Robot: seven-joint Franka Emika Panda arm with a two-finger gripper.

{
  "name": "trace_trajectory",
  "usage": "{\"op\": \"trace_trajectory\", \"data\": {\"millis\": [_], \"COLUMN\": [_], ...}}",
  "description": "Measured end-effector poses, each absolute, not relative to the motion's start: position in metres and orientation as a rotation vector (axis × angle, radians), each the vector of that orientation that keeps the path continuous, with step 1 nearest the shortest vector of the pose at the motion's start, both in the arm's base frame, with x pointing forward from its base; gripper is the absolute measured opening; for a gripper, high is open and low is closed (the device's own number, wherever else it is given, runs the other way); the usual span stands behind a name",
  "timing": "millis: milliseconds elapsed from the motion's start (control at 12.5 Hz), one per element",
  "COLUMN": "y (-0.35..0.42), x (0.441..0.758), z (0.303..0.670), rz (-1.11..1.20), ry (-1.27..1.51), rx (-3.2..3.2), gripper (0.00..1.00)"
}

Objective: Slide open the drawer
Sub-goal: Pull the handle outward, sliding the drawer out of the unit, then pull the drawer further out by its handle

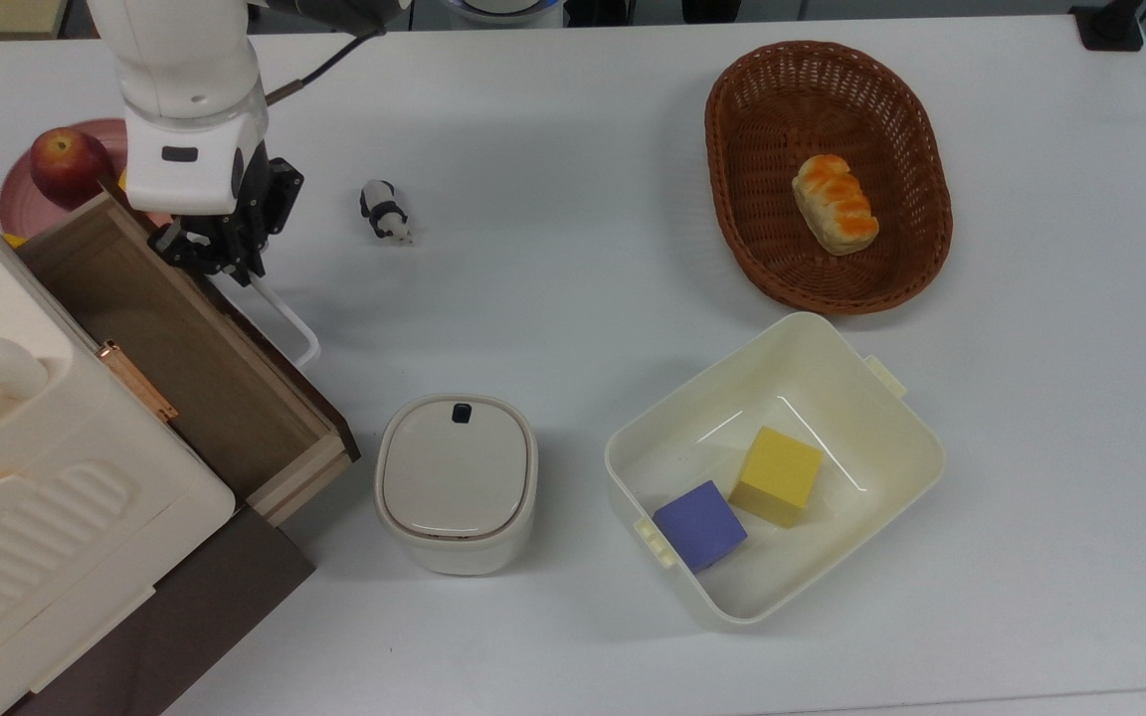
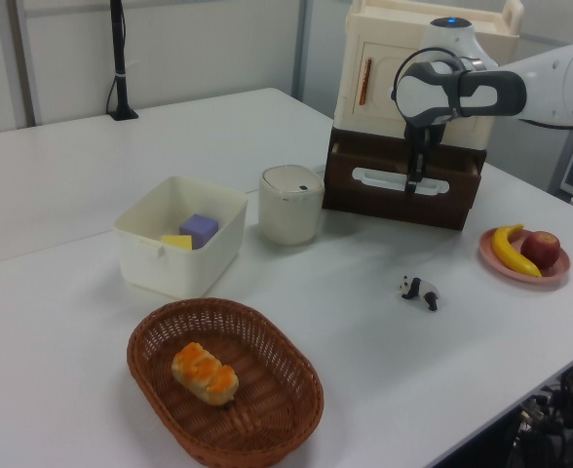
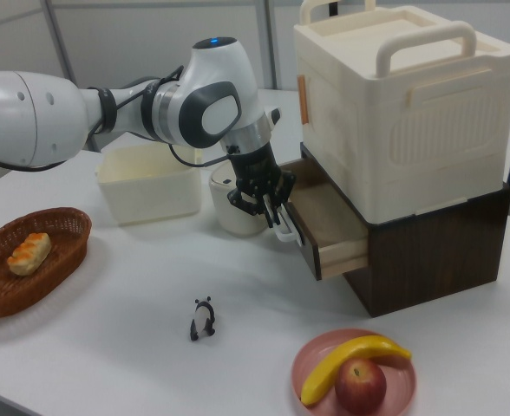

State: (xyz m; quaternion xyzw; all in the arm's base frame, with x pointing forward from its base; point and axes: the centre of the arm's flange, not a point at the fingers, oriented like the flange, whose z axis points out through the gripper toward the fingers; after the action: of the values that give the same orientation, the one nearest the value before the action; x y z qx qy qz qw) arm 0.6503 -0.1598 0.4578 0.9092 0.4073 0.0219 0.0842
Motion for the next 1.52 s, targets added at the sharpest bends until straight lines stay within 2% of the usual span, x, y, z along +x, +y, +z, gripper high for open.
{"op": "trace_trajectory", "data": {"millis": [1522], "y": [-0.147], "x": [0.644], "z": [0.457], "rz": [0.046], "ry": [1.244], "rx": [2.7], "gripper": [0.11]}}
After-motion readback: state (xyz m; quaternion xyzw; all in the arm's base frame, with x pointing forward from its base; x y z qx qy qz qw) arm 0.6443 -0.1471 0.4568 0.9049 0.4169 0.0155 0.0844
